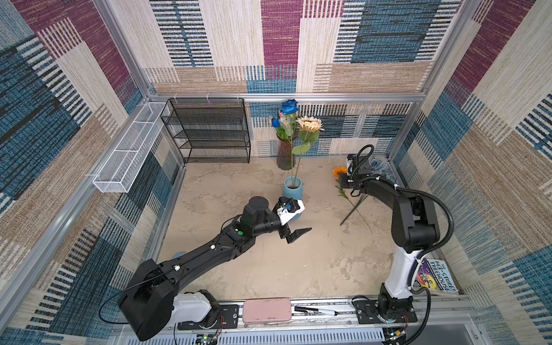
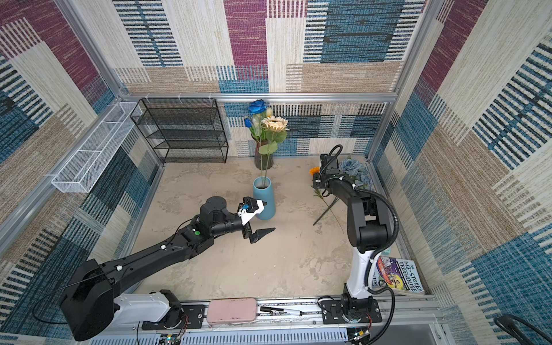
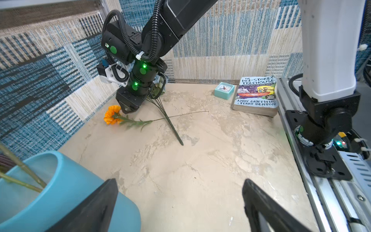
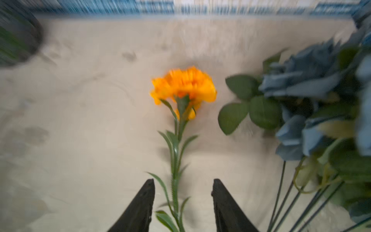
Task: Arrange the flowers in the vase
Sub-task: 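Release sunflower, return right gripper to carnation while left gripper nears vase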
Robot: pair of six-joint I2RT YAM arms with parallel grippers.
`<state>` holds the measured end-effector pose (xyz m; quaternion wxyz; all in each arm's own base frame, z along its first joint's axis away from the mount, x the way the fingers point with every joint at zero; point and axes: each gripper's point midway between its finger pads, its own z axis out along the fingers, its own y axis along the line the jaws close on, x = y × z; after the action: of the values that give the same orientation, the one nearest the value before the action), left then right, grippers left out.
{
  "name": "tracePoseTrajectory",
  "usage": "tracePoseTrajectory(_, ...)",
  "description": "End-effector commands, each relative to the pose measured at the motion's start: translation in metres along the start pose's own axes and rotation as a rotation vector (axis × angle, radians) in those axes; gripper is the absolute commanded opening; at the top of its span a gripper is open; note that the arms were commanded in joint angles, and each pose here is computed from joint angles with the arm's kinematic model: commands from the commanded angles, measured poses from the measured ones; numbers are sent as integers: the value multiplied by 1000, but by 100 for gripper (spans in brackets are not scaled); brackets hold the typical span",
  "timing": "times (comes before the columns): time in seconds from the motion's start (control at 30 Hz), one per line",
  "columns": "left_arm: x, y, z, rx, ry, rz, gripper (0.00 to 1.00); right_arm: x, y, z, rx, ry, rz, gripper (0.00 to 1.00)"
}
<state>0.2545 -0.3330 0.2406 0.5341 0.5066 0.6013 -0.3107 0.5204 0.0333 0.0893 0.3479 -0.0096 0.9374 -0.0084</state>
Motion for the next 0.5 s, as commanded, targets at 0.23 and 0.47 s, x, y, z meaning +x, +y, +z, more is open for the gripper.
tracePoseTrajectory(0.23,-5,-5,6,49,-21,5,100,48,-15,18,-24,214,-162,54)
tracePoseTrajectory(0.47,-7,-4,7,51,-19,6,100,59,-10,20,-64,250,-194,54)
